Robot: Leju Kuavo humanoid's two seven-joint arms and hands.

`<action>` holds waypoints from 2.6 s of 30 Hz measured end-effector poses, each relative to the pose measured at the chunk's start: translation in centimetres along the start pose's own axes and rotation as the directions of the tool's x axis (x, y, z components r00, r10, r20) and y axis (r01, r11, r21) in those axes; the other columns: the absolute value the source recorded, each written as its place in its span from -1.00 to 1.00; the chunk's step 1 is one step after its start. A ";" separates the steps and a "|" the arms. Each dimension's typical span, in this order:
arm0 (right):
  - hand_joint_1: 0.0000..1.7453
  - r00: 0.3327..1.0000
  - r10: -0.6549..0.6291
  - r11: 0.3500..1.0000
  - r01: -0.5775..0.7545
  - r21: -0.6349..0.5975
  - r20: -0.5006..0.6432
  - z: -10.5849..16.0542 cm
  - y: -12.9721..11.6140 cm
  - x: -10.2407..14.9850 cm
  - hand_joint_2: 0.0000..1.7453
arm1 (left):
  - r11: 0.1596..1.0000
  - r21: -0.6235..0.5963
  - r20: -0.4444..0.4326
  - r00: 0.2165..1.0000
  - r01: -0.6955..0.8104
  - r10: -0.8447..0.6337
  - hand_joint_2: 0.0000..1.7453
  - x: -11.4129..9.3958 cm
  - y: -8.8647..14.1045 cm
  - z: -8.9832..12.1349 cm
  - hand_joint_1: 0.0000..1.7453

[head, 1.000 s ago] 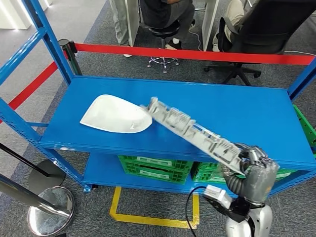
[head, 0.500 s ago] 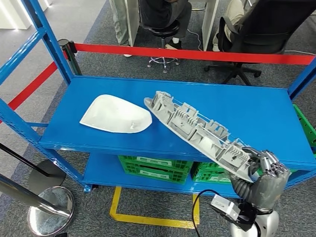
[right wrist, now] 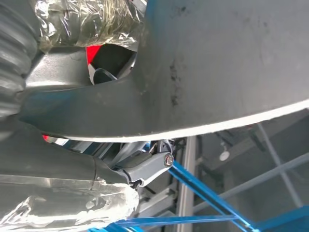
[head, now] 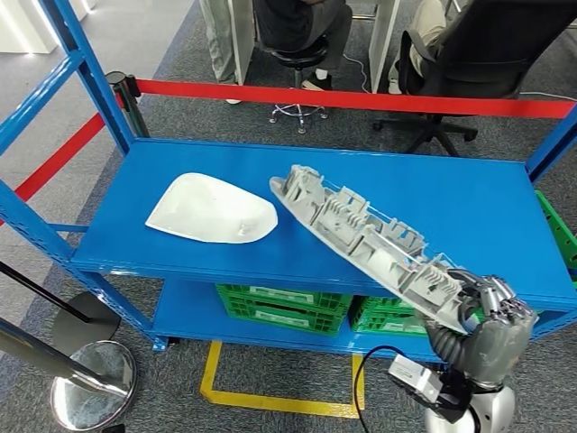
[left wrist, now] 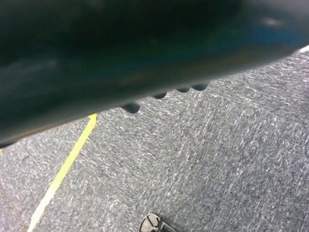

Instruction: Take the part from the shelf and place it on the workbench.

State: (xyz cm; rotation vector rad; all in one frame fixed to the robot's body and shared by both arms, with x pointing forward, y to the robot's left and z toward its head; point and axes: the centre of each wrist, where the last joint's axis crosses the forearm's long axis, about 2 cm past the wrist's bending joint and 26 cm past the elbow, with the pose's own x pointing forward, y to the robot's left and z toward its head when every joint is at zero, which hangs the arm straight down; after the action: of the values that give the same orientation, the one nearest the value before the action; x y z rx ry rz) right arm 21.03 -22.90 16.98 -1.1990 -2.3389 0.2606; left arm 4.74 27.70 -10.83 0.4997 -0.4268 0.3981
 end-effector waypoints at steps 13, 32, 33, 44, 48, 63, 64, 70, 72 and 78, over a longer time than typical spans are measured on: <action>1.00 0.988 0.093 0.995 -0.090 -0.030 0.120 -2.3 -0.9 0.3 1.00 | 0.994 -0.074 0.093 0.993 0.075 -0.068 -1.00 0.3 -0.2 -0.1 -1.00; 1.00 0.965 0.139 0.989 -0.123 -0.081 0.224 -5.2 -0.4 0.7 1.00 | 0.958 -0.225 0.294 0.950 0.179 -0.109 1.00 0.7 -0.4 -0.2 -1.00; 1.00 0.965 0.138 0.989 -0.122 -0.082 0.223 -5.2 -0.4 0.7 1.00 | 0.957 -0.227 0.295 0.949 0.180 -0.109 1.00 0.7 -0.4 -0.2 -1.00; 1.00 0.984 0.070 0.993 -0.054 -0.104 0.164 -4.9 -0.2 0.5 1.00 | 0.964 -0.179 0.263 0.954 0.197 -0.146 1.00 0.8 -0.3 -0.3 -1.00; 1.00 0.989 0.046 0.993 -0.030 -0.111 0.143 -4.8 -0.1 0.5 1.00 | 0.967 -0.164 0.259 0.954 0.195 -0.149 1.00 0.8 -0.3 -0.3 -1.00; 1.00 0.991 0.021 0.993 -0.006 -0.114 0.129 -4.7 0.1 0.5 1.00 | 0.968 -0.158 0.259 0.954 0.197 -0.152 1.00 0.8 -0.3 -0.3 -1.00; 1.00 0.991 0.021 0.993 -0.006 -0.114 0.129 -4.7 0.2 0.5 1.00 | 0.968 -0.157 0.259 0.954 0.197 -0.152 1.00 0.8 -0.3 -0.3 -1.00; 1.00 0.992 0.020 0.994 -0.006 -0.112 0.128 -4.7 0.2 0.5 1.00 | 0.968 -0.157 0.259 0.954 0.197 -0.152 1.00 0.8 -0.3 -0.3 -1.00; 1.00 0.992 0.020 0.994 -0.006 -0.111 0.128 -4.7 0.2 0.5 1.00 | 0.968 -0.157 0.259 0.954 0.197 -0.152 1.00 0.8 -0.3 -0.3 -1.00; 1.00 0.993 0.006 0.994 0.007 -0.109 0.116 -4.5 0.4 0.4 1.00 | 0.967 -0.158 0.258 0.954 0.199 -0.154 1.00 0.8 -0.3 -0.3 -1.00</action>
State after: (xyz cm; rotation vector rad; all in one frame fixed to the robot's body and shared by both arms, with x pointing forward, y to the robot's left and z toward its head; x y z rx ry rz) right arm 23.40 -22.54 20.85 -1.2657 -2.4822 0.2090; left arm 5.58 27.84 -10.80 0.4056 -0.6456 0.1214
